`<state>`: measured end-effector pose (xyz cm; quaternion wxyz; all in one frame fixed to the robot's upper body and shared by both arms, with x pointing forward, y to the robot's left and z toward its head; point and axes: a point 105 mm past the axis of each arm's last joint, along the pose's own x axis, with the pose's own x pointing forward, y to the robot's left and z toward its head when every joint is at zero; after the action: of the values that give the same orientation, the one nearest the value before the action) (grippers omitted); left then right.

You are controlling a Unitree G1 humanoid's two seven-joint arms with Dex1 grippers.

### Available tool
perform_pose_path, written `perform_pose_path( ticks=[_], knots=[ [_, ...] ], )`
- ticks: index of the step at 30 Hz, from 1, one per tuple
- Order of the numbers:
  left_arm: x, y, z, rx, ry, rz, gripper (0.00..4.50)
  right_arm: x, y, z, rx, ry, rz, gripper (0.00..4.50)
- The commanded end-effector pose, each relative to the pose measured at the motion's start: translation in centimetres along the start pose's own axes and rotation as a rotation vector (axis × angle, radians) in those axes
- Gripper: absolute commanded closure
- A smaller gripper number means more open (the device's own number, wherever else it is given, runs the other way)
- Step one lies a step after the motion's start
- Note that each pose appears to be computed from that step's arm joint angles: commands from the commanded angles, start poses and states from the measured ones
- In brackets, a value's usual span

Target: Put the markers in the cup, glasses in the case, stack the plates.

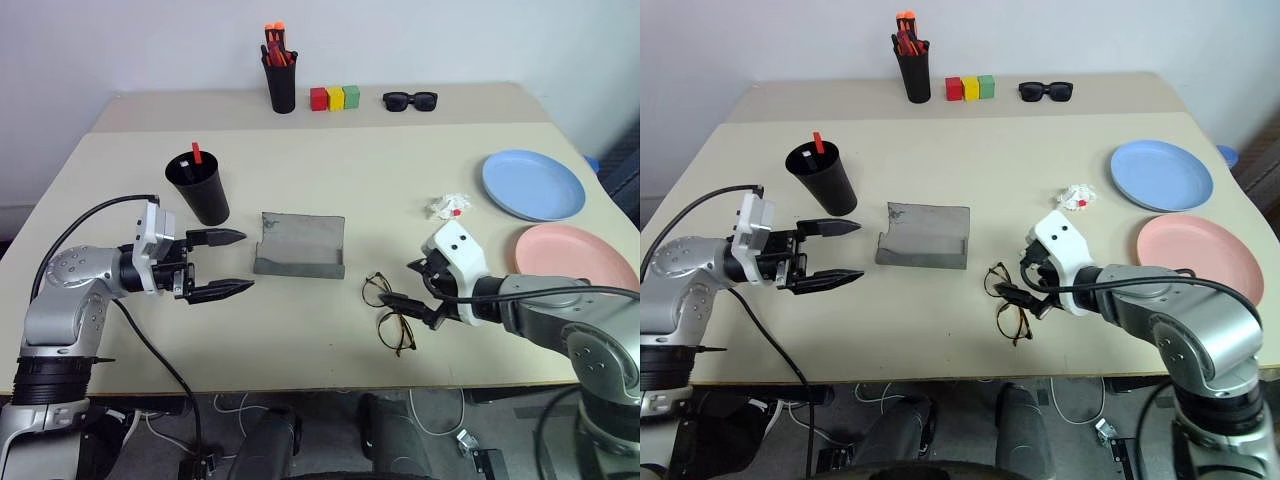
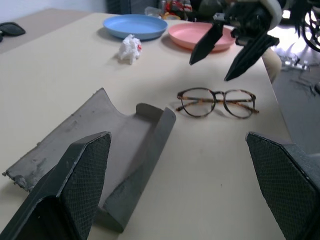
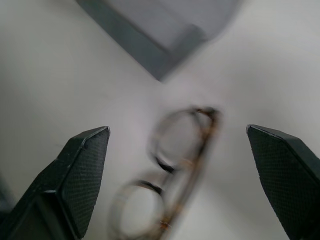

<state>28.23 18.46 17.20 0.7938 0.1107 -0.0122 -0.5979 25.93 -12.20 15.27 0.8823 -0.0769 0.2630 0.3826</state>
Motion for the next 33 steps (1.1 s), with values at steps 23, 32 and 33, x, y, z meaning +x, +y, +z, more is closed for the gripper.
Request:
perform_pose_path(
  ticks=[23,32,33],
  knots=[
    [0.2,-0.9,0.4,0.045,-0.004,-0.01,0.0,1.2,-0.4,-3.6,0.191,0.162,0.014,3.85],
    [0.3,-0.8,0.3,0.044,0.0,-0.002,0.0,1.6,-0.6,-3.8,0.205,0.184,0.011,4.4],
    [0.3,-0.8,0.3,0.044,0.0,-0.001,0.0,1.6,-0.8,-3.7,0.201,0.187,0.007,4.45]
  ],
)
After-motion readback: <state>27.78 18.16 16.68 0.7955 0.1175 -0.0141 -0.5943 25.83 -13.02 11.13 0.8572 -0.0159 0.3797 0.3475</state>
